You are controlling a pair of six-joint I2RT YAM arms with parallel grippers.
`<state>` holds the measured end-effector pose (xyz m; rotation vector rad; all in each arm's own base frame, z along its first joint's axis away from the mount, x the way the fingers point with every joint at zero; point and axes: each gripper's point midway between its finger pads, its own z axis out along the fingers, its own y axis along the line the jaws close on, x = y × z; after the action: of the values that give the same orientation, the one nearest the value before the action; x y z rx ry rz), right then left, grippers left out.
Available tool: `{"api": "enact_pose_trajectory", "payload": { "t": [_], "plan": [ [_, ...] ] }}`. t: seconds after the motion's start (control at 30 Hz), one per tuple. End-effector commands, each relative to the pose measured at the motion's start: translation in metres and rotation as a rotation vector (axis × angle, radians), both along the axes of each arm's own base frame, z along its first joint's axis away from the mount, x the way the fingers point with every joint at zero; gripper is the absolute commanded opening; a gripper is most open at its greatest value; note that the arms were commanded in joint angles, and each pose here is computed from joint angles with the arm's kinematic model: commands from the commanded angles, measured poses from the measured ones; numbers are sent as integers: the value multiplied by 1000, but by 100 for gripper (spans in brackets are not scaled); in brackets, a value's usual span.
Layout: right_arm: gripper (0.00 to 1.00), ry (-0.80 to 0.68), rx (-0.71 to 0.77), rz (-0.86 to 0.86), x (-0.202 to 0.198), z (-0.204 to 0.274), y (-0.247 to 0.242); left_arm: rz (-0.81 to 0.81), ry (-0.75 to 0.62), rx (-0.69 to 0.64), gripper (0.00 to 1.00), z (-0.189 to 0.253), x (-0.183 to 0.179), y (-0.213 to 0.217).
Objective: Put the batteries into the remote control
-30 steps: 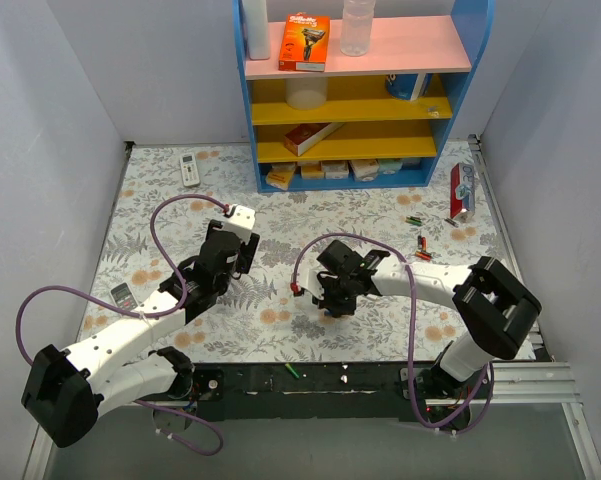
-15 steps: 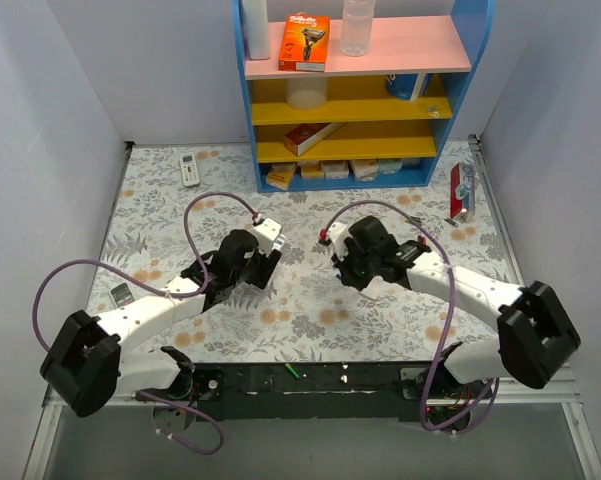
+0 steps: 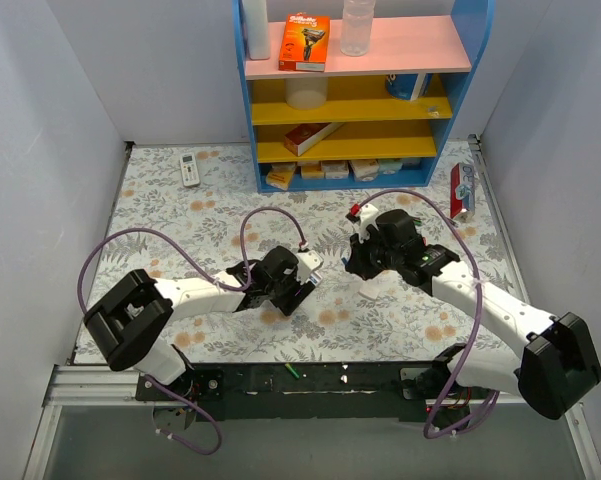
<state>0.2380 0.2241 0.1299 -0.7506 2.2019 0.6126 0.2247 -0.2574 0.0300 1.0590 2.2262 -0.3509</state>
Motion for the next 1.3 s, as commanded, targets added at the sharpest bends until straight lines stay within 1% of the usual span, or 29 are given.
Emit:
{"api": "enact_pose_trajectory", "payload": {
  "t": [0.0,0.1,0.13,0.2,0.23,0.27,0.33,0.37,0.43,0.47,0.5,0.57,0.6,0.7,0.8,0.9,1.0,1.03,1.23,1.27],
  "plan": [
    [1,105,43,-13,-2,-2,12,-70,-7,-68,18,12,0,-28],
    [1,196,60,7,-10,-12,21,-94,8,-52,21,4,-6,-29],
    [1,207,88,29,-12,-11,27,-107,12,-46,25,1,-9,-30],
    [1,246,104,32,-14,-16,32,-118,12,-40,29,0,-11,-31],
    [1,257,104,34,-13,-17,34,-119,12,-37,34,-1,-12,-30],
    [1,279,86,28,-13,-23,33,-118,7,-38,36,0,-11,-30],
    [1,280,80,28,-8,-20,36,-116,0,-36,41,1,-11,-29],
    [1,302,65,28,-8,-26,37,-114,-10,-29,46,2,-9,-27],
    [1,299,63,34,-3,-22,42,-109,-15,-23,52,2,-9,-25],
    [1,309,49,31,0,-26,43,-107,-22,-17,57,3,-8,-24],
    [1,320,38,31,-1,-28,44,-105,-25,-14,60,3,-7,-23],
    [1,324,24,25,7,-30,48,-107,-24,-11,65,3,-8,-22],
    [1,341,6,28,5,-33,48,-87,-43,1,69,5,-4,-18],
    [1,344,-41,29,11,-38,54,-79,-44,6,73,5,-4,-16],
    [1,363,-83,32,13,-45,57,-73,-55,11,74,7,-3,-14],
    [1,383,-122,27,15,-53,57,-77,-52,17,70,5,-5,-12],
    [1,403,-149,32,15,-60,59,-80,-45,19,63,4,-6,-11],
    [1,413,-163,28,15,-65,58,-86,-36,15,59,3,-8,-12],
    [1,435,-204,30,15,-75,61,-100,-19,14,49,2,-10,-15],
    [1,438,-208,31,15,-76,61,-122,2,0,47,1,-15,-18]
  ]
}}
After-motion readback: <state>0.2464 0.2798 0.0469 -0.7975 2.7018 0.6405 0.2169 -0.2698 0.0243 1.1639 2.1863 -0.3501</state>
